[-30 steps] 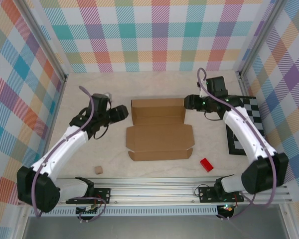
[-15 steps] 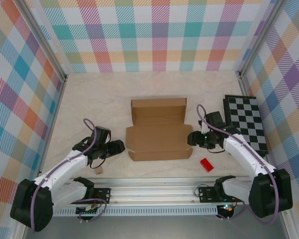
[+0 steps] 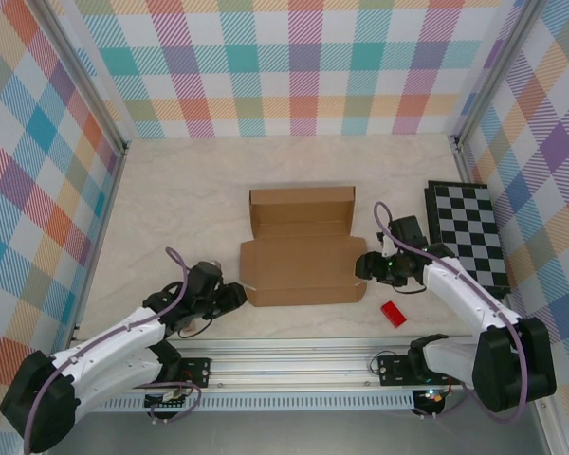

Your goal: Fold the paper box

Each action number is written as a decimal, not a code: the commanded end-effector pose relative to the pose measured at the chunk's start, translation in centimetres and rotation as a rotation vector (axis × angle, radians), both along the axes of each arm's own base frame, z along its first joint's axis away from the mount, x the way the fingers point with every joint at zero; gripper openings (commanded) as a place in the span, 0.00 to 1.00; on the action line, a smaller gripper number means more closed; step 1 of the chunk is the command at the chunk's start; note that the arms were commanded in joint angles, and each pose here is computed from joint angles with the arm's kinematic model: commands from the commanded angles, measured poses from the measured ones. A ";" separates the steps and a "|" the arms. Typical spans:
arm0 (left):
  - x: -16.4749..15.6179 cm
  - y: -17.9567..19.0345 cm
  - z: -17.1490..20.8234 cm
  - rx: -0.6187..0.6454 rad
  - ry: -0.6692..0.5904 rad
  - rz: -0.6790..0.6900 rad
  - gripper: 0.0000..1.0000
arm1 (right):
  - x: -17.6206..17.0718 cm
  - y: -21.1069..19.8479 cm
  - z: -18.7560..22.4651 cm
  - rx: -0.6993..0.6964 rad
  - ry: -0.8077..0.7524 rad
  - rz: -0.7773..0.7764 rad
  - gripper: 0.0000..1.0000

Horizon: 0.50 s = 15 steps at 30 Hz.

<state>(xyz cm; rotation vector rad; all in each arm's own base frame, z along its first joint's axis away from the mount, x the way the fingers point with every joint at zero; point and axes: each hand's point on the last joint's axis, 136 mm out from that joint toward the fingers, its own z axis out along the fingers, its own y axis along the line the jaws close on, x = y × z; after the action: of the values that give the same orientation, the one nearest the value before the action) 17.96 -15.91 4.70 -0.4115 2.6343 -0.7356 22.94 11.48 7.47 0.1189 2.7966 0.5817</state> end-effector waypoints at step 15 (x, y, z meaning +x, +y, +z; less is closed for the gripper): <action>2.2 -5.2 -0.2 0.024 -0.072 -0.016 0.27 | 0.6 -0.1 0.0 -0.016 -0.032 0.008 0.61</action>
<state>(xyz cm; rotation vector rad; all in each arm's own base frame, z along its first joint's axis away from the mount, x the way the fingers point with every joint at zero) 18.77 -19.62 2.80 -0.3805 2.6576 -0.6837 23.40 11.36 7.37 0.1199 2.7856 0.5640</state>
